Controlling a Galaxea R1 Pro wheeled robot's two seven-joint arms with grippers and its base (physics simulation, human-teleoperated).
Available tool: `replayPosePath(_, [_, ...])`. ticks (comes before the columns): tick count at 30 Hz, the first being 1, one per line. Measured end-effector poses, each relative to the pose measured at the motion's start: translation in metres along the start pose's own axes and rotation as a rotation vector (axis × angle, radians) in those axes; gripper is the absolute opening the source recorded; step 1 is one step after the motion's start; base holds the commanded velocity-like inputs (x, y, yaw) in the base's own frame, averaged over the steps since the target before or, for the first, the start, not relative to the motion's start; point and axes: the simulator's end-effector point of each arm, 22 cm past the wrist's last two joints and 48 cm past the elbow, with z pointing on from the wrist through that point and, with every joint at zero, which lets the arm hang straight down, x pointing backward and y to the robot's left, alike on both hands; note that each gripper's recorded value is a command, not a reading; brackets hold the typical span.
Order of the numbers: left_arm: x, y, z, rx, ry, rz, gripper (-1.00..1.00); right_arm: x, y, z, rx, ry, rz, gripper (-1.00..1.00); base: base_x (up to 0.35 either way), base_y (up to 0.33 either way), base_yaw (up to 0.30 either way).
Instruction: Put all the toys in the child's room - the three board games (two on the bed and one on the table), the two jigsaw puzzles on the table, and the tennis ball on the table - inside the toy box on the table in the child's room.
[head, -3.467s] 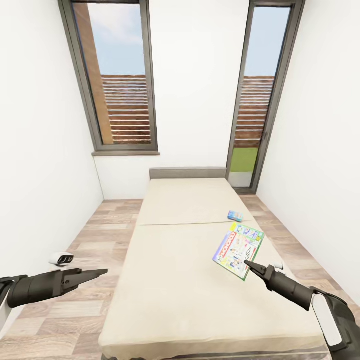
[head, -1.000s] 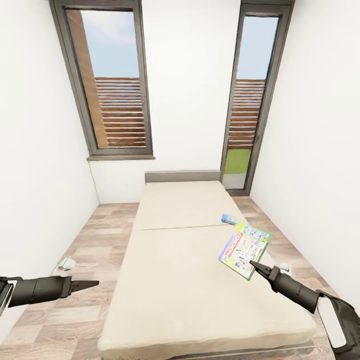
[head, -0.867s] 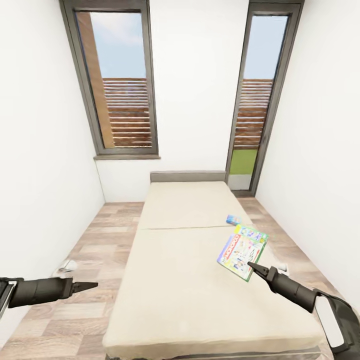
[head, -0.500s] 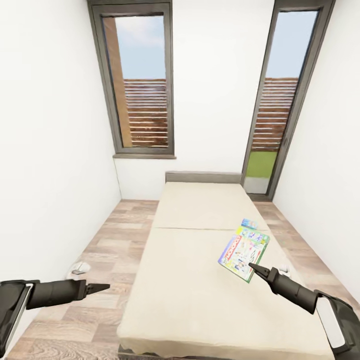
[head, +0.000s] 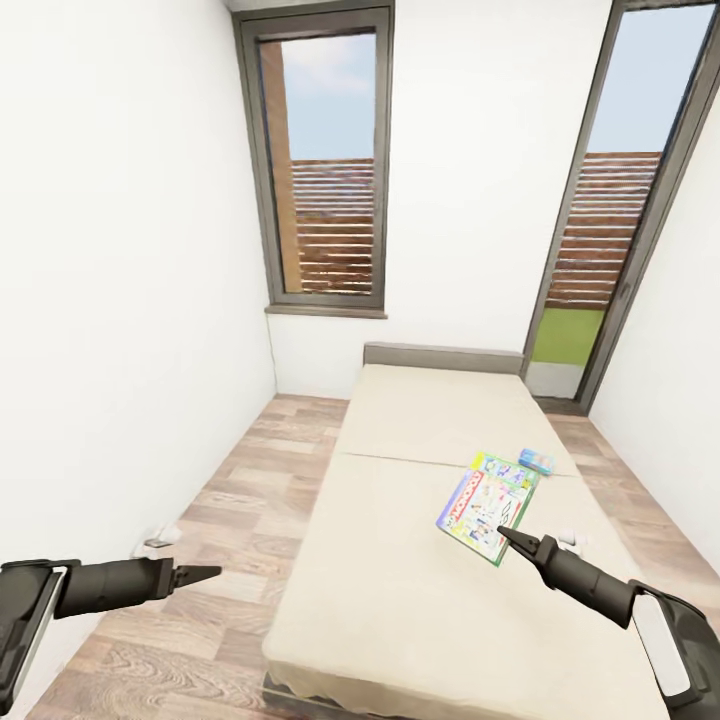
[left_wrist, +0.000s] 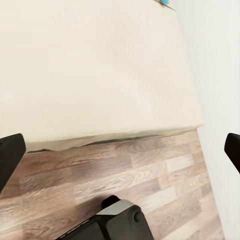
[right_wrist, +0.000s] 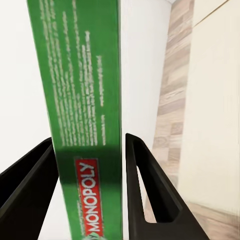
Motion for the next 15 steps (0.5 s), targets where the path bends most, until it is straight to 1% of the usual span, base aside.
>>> replayPosePath(4, [0.0,-0.002,0.002,0.005,0.0,-0.001,1.0,0.0,0.0,0.0,0.002,0.002,-0.004,-1.0,0.0,-0.236,0.019])
replayPosePath(11, [0.001,-0.003,0.003,0.007,0.0,-0.003,1.0,0.002,0.004,0.003,-0.002,0.007,-0.011,-1.0,-0.009,-0.294,0.013])
replayPosePath(13, [0.001,-0.003,0.003,0.007,0.0,-0.003,1.0,0.005,0.005,0.006,-0.002,0.015,-0.011,-1.0,-0.122,-0.268,0.168])
replayPosePath(15, [0.0,-0.004,0.004,0.008,0.0,-0.004,1.0,0.014,0.004,0.013,0.016,0.044,-0.023,-1.0,-0.165,-0.179,0.229])
